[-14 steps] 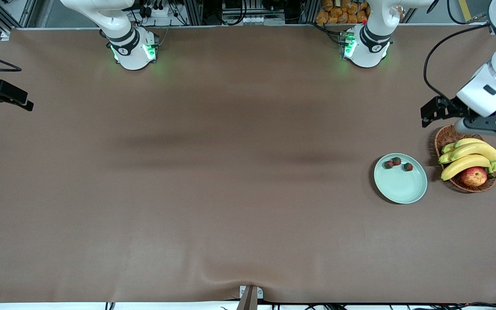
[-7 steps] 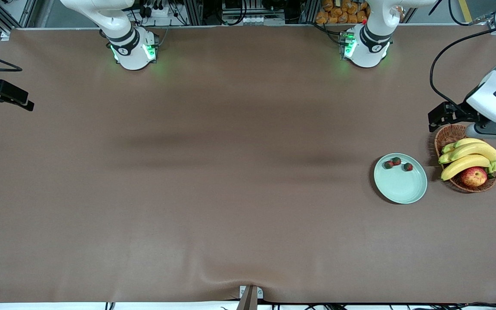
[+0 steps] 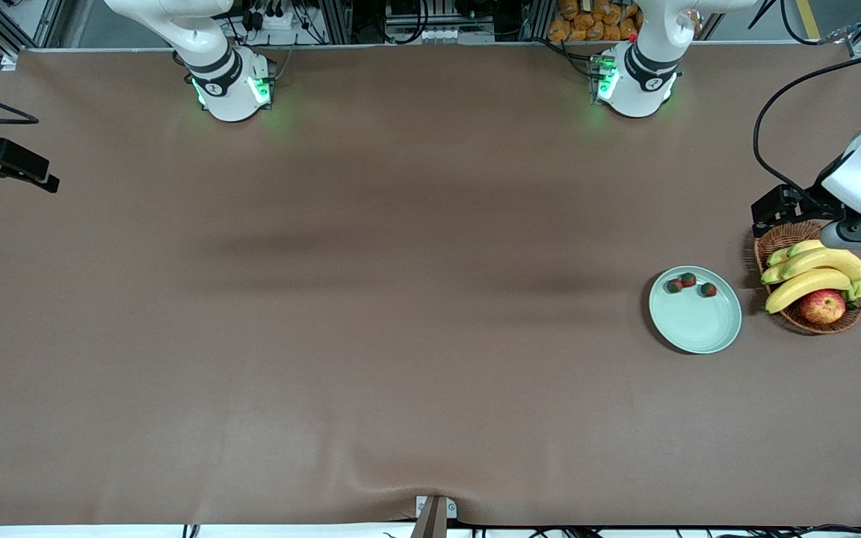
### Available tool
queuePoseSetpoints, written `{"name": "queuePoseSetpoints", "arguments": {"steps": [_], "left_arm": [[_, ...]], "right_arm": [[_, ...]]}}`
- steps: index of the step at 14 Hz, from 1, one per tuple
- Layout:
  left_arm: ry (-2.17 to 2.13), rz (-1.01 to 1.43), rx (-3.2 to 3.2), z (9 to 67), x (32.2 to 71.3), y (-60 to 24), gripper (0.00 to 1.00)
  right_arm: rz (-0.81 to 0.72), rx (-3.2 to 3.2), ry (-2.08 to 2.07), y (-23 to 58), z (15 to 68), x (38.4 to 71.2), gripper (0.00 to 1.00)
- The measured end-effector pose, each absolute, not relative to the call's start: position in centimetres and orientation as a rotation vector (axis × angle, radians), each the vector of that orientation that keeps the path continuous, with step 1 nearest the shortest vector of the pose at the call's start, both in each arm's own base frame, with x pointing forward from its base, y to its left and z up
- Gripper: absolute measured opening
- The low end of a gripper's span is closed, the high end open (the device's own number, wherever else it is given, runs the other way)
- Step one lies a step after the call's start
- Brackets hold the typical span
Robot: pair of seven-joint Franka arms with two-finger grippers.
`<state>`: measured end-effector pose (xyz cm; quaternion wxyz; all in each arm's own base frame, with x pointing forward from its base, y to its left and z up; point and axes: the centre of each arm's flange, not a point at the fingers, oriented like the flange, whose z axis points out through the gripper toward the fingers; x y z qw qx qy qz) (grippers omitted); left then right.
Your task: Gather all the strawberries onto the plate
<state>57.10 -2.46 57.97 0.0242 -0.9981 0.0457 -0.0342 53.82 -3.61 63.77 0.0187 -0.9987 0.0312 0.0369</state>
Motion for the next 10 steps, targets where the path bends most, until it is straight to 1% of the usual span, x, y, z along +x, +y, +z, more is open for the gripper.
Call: {"name": "queuePoseSetpoints", "arguments": {"steps": [7,10], "left_arm": [[0.147,-0.107,-3.089,58.0,57.2,-2.8,1.0],[0.061,-0.124,-3.094,58.4,57.3,-3.0,1.0]], "right_arm": [[0.115,-3.101,0.097,-3.6,63.8,53.8,1.0],[0.115,-3.101,0.097,-3.6,63.8,53.8,1.0]]}}
